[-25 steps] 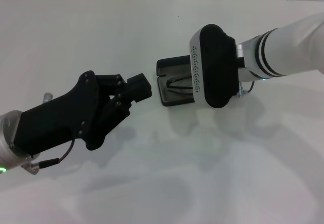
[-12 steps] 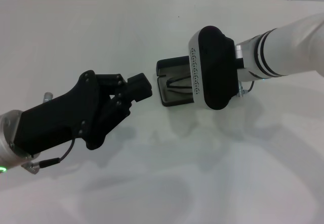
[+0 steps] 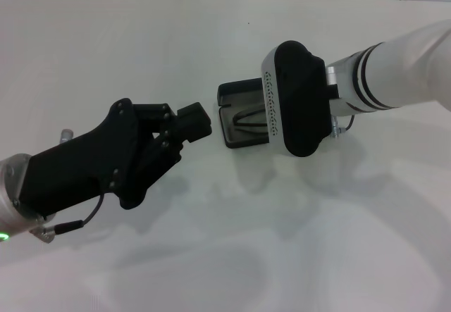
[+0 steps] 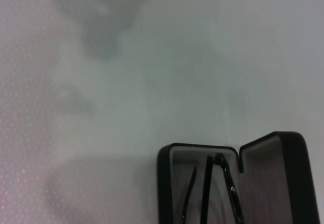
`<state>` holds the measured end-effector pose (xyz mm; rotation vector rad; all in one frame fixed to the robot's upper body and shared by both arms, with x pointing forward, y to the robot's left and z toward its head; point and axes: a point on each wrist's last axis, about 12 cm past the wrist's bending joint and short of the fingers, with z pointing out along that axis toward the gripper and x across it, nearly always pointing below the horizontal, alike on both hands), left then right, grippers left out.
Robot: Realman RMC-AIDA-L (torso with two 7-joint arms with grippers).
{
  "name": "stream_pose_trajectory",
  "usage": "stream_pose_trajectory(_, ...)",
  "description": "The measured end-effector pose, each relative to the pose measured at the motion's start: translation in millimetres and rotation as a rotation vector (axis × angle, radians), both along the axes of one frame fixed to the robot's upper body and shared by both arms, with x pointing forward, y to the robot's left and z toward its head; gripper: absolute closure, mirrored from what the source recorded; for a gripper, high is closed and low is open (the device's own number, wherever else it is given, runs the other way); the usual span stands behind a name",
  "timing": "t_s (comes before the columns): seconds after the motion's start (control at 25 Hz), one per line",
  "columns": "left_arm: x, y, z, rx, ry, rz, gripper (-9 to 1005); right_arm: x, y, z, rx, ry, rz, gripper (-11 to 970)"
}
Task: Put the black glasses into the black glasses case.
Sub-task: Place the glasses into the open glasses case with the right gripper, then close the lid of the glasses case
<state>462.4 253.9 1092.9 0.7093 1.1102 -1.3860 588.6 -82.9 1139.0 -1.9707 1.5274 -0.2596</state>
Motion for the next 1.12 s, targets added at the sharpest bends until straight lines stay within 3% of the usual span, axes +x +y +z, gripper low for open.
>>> stream_pose_trajectory(0.64, -3.0, 1.8, -1.7, 0.001, -0.002, 0.010, 944, -2.5, 0.6, -1.6, -0.018, -0.007, 0.006, 852)
stream_pose_trajectory(1.12, -3.1, 1.8, -1.6, 0.000, -0.003, 0.009, 943, -4.8, 1.5, -0.2, -0.016, 0.007, -0.008, 720)
